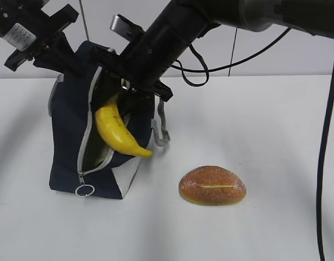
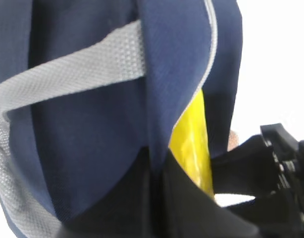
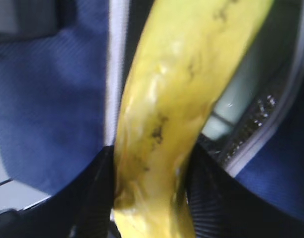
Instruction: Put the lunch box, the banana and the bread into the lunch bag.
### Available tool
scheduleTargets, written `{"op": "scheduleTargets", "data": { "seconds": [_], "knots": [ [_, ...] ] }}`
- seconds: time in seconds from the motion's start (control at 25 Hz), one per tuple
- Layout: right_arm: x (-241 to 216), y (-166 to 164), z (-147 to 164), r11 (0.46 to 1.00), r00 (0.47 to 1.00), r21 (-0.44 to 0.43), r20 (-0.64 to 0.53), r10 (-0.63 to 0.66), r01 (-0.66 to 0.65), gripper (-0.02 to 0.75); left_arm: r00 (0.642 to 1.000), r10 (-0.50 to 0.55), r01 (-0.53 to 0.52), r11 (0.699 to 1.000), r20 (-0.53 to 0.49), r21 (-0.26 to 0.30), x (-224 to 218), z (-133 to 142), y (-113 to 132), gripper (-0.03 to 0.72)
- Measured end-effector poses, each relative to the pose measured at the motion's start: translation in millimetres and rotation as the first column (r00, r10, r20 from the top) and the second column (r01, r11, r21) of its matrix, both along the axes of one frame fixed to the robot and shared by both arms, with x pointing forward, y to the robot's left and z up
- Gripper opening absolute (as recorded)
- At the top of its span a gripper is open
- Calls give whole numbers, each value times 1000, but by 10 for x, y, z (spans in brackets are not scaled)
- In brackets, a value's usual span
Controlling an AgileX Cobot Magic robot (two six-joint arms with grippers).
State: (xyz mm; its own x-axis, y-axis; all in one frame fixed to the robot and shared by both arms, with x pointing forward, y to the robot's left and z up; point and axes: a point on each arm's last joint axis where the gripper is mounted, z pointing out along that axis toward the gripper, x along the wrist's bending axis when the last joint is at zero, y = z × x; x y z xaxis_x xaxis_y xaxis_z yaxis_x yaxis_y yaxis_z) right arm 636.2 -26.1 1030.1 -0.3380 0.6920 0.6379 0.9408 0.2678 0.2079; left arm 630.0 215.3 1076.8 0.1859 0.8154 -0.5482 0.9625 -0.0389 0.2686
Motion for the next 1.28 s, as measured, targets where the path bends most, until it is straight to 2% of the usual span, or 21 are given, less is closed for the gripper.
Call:
{"op": "scheduleTargets", "data": {
  "seconds": [0.24, 0.32, 0.48, 0.72, 0.88, 1.0, 1.28],
  "knots": [
    [80, -3, -1, 999, 996, -2, 74, -49, 49, 338, 1000, 0, 0, 1000, 0, 0, 0, 0, 0, -3],
    [111, 5, 0, 997, 993, 12, 96, -72, 71, 375, 1000, 0, 0, 1000, 0, 0, 0, 0, 0, -3],
    [122, 17, 13, 996, 991, 32, 99, -86, 84, 507, 1000, 1, -1, 1000, 1, -1, 1, 1, -1, -3],
    [125, -26, 49, 999, 995, 21, 92, -48, 46, 552, 1000, 1, -1, 1000, 1, -1, 1, 1, -1, -3],
    [143, -128, 229, 1000, 990, -27, 138, 19, -15, 554, 1000, 1, -1, 1000, 1, -1, 1, 1, -1, -3],
    [185, -202, 346, 994, 973, -105, 228, 32, -8, 553, 1000, 1, -1, 1000, 1, -1, 1, 1, -1, -3],
    [10, -468, 702, 969, 937, -246, 344, 55, 34, 552, 1000, 1, -1, 1000, 1, -1, 1, 1, -1, -3]
  ]
}}
